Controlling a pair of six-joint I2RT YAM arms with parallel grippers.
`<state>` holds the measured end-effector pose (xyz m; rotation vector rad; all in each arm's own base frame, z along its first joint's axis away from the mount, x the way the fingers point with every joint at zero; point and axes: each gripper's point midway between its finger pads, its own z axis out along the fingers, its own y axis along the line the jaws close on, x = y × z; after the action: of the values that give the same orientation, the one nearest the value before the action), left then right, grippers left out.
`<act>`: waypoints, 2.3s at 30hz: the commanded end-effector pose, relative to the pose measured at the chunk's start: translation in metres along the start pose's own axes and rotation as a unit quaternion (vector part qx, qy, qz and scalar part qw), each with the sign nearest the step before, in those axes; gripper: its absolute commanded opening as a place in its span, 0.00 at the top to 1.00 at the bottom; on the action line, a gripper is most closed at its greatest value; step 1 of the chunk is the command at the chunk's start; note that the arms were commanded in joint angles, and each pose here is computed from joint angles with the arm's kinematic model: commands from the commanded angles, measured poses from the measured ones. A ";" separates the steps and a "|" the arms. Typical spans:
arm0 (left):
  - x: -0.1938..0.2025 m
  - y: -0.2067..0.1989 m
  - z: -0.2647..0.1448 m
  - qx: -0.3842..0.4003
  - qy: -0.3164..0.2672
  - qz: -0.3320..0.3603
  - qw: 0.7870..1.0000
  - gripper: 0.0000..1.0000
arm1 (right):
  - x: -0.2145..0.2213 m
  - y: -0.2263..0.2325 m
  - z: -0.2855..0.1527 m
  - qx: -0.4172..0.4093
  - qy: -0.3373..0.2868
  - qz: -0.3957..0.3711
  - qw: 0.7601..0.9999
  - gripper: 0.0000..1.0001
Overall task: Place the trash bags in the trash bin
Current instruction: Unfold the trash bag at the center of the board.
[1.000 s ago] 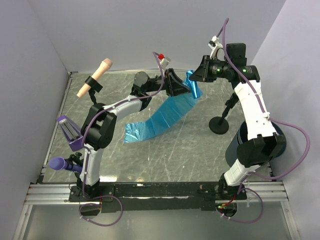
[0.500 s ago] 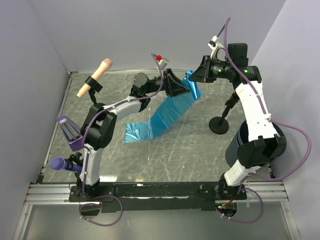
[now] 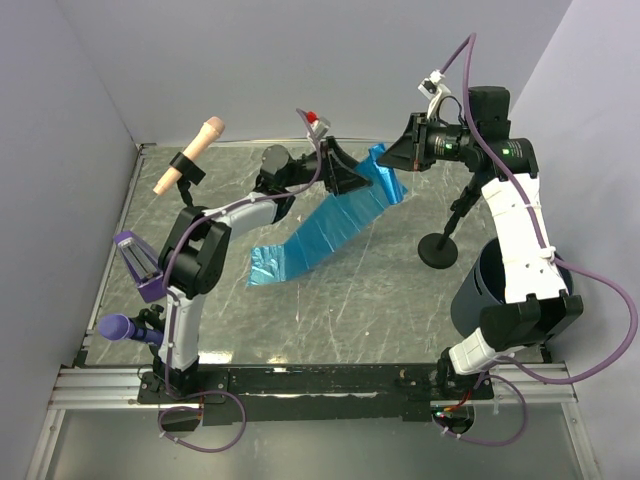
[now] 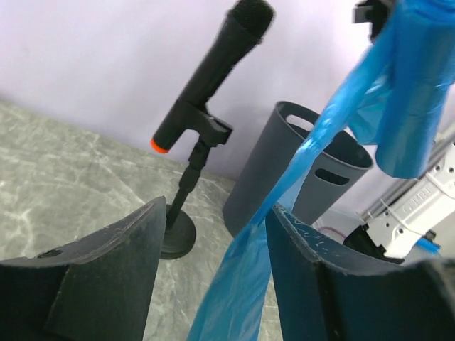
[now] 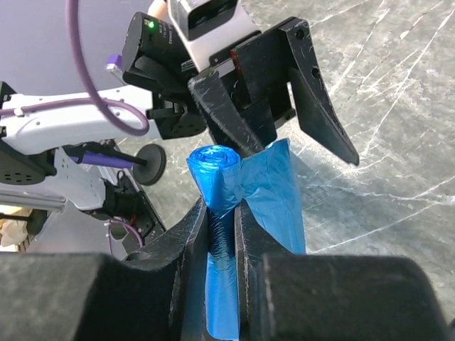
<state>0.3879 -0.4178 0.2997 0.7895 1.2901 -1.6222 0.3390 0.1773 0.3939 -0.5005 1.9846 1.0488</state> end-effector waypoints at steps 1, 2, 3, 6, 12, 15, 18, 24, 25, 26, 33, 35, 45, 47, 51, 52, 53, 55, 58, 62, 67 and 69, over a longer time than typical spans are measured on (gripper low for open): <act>-0.034 -0.052 0.020 0.074 -0.013 0.089 0.993 0.36 | -0.007 0.019 -0.010 -0.018 -0.014 -0.026 0.999 1.00; -0.035 -0.056 0.023 0.081 -0.013 0.092 0.992 0.36 | -0.007 0.019 -0.009 -0.019 -0.013 -0.026 0.999 1.00; -0.035 -0.060 0.027 0.087 -0.012 0.095 0.992 0.36 | -0.007 0.019 -0.009 -0.019 -0.013 -0.025 0.999 1.00; -0.037 -0.066 0.034 0.094 -0.016 0.099 0.990 0.38 | -0.007 0.019 -0.009 -0.020 -0.014 -0.023 0.999 1.00; -0.036 -0.070 0.035 0.098 -0.017 0.096 0.990 0.51 | -0.006 0.018 -0.008 -0.018 -0.013 -0.020 1.000 1.00; -0.036 -0.071 0.034 0.097 -0.016 0.090 0.991 0.63 | -0.006 0.018 -0.008 -0.019 -0.014 -0.019 1.000 1.00; -0.039 -0.070 0.034 0.089 -0.023 0.082 0.992 0.62 | -0.006 0.017 -0.007 -0.018 -0.013 -0.017 1.000 1.00; -0.048 -0.066 0.030 0.077 -0.034 0.070 0.994 0.62 | -0.004 0.017 -0.008 -0.017 -0.013 -0.015 1.000 1.00; -0.049 -0.066 0.030 0.075 -0.035 0.070 0.994 0.62 | -0.004 0.017 -0.008 -0.016 -0.013 -0.016 1.000 1.00; -0.049 -0.066 0.029 0.076 -0.034 0.070 0.994 0.63 | -0.003 0.016 -0.008 -0.015 -0.013 -0.015 1.000 1.00; -0.048 -0.060 0.019 0.063 -0.036 0.060 0.996 0.66 | -0.007 0.015 -0.008 -0.011 -0.016 -0.018 1.000 1.00; -0.048 -0.059 0.016 0.063 -0.036 0.060 0.996 0.68 | -0.008 0.014 -0.007 -0.010 -0.016 -0.017 1.000 1.00; -0.060 -0.060 0.020 0.066 -0.046 0.060 0.995 0.65 | -0.008 0.007 -0.002 -0.007 -0.012 -0.009 1.000 1.00; -0.062 -0.062 0.022 0.071 -0.046 0.062 0.994 0.62 | -0.008 0.008 -0.003 -0.006 -0.014 -0.011 1.000 1.00; -0.059 -0.064 0.024 0.078 -0.042 0.061 0.994 0.59 | -0.010 0.006 -0.002 -0.002 -0.015 -0.011 1.000 1.00; -0.058 -0.065 0.024 0.080 -0.041 0.060 0.994 0.60 | -0.010 0.005 -0.002 -0.002 -0.015 -0.012 1.000 1.00; -0.058 -0.064 0.024 0.080 -0.040 0.059 0.994 0.62 | -0.010 0.005 -0.001 -0.002 -0.015 -0.011 1.000 1.00; -0.056 -0.065 0.025 0.083 -0.037 0.058 0.994 0.65 | -0.011 0.005 -0.001 -0.001 -0.015 -0.011 1.000 1.00; -0.054 -0.064 0.025 0.085 -0.034 0.060 0.994 0.69 | -0.012 0.003 0.000 0.000 -0.016 -0.011 1.000 1.00; -0.050 -0.064 0.025 0.092 -0.026 0.063 0.993 0.87 | -0.014 0.002 0.001 0.000 -0.016 -0.011 1.000 1.00; -0.042 -0.065 0.022 0.100 -0.013 0.068 0.993 0.95 | -0.020 0.000 0.000 0.003 -0.023 -0.014 1.000 1.00; -0.038 -0.065 0.021 0.104 -0.006 0.070 0.992 0.99 | -0.026 -0.003 -0.001 0.010 -0.031 -0.017 0.999 1.00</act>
<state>0.3603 -0.4274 0.3439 0.8838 1.1548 -1.6831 0.3463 0.1767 0.3873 -0.4764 2.0106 1.0442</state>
